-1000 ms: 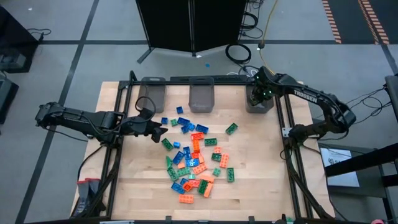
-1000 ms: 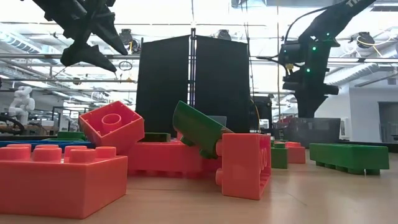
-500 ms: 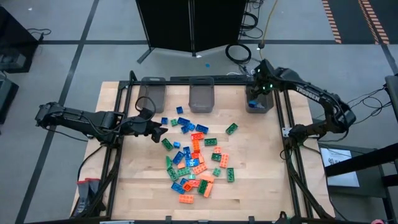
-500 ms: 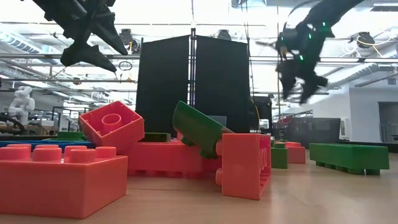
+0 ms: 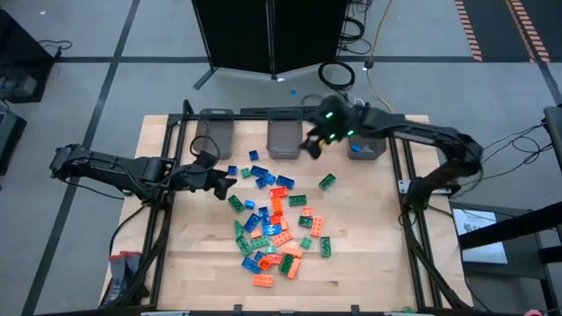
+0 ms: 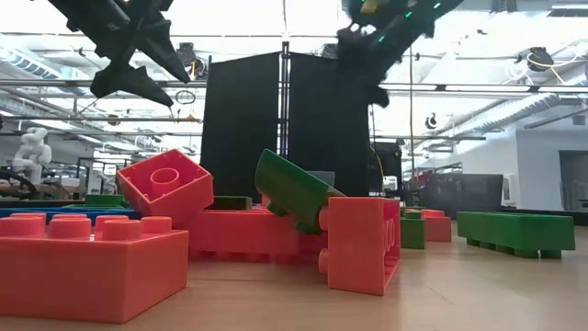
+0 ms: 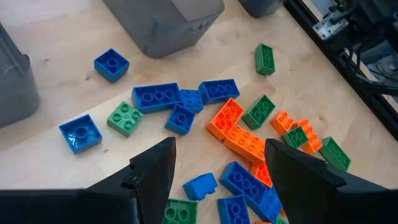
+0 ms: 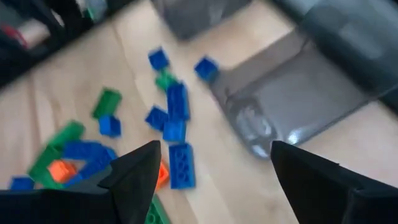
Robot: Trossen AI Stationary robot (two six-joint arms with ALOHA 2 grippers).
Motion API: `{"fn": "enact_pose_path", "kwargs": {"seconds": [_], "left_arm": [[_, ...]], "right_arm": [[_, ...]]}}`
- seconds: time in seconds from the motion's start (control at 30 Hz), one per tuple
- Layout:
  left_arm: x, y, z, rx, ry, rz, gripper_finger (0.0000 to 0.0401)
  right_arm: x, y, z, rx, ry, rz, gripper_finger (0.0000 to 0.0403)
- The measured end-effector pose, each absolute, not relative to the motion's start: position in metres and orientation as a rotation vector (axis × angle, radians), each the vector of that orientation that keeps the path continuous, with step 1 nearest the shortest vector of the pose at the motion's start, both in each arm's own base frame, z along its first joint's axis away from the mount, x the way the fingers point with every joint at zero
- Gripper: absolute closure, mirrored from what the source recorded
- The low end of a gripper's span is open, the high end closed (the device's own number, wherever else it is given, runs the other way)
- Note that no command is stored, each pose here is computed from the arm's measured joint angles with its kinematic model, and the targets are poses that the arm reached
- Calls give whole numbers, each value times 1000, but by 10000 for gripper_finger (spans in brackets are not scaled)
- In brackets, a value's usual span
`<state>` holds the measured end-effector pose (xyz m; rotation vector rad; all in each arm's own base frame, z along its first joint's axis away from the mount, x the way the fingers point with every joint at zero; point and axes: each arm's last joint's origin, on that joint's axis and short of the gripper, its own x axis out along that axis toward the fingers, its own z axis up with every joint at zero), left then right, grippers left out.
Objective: Sort blocks
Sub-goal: Put the blue game piece into the right black bin
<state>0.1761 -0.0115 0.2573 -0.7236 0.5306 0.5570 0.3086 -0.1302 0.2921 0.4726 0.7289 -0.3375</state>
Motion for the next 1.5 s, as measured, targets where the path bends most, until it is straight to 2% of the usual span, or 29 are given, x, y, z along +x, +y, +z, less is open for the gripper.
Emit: {"fn": "enact_pose_path", "kwargs": {"seconds": [0.23, 0.4, 0.77, 1.07, 1.3, 1.5], "left_arm": [[176, -12, 257, -718, 536, 550, 153], [176, -12, 257, -706, 541, 545, 153], [174, -12, 255, -700, 566, 551, 153], [174, -12, 255, -700, 566, 551, 153], [174, -12, 255, -699, 567, 551, 153], [174, -12, 255, -692, 570, 550, 153]], "right_arm": [[350, -116, 234, 505, 869, -233, 103], [374, -100, 216, 443, 925, -159, 103], [401, -74, 182, 230, 1035, -125, 101], [404, -78, 178, 198, 1026, -231, 64], [405, -79, 177, 230, 1017, -253, 64], [411, -78, 161, 262, 1020, -258, 64]]}}
